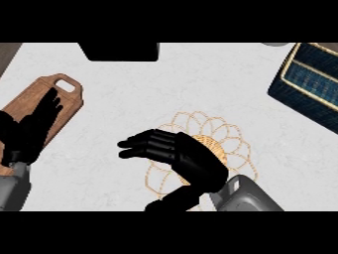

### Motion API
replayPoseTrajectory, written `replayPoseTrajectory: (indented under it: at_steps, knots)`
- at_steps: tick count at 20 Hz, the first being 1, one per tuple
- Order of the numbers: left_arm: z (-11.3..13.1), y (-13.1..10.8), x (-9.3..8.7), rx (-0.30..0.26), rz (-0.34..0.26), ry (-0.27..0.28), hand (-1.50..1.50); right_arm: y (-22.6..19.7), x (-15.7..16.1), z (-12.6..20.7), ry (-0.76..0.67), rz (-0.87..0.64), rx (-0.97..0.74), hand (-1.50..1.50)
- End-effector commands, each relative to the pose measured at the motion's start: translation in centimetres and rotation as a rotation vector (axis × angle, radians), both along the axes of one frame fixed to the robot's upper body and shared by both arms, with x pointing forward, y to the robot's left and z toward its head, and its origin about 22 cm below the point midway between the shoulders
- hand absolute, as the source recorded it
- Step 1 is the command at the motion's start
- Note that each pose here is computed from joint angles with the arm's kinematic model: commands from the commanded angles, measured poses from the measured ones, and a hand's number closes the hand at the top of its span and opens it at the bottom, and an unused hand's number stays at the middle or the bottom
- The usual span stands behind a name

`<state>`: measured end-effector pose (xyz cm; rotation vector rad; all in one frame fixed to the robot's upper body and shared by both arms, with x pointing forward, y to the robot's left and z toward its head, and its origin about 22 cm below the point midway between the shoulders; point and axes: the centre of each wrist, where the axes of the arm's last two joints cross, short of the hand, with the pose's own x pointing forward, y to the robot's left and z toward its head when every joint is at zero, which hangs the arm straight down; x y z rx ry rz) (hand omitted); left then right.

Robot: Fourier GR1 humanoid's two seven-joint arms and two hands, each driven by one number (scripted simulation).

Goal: Pick the lemon from the placemat and place it in the basket

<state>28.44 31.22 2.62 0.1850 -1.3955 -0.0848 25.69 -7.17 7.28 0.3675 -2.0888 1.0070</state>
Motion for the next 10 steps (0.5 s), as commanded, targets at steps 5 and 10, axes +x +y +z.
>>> replayPoseTrajectory:
  at_steps: [5, 10]
  knots:
    - [2.4, 1.2, 0.4, 0.018, 0.022, 0.01, 0.0, 1.7, 0.0, 7.7, 0.02, -0.18, -0.371, -1.5]
    - [0.9, 1.7, -0.3, 0.0, 0.023, 0.024, 0.0, -0.3, 2.7, 12.4, -0.169, -0.485, -0.704, -1.5]
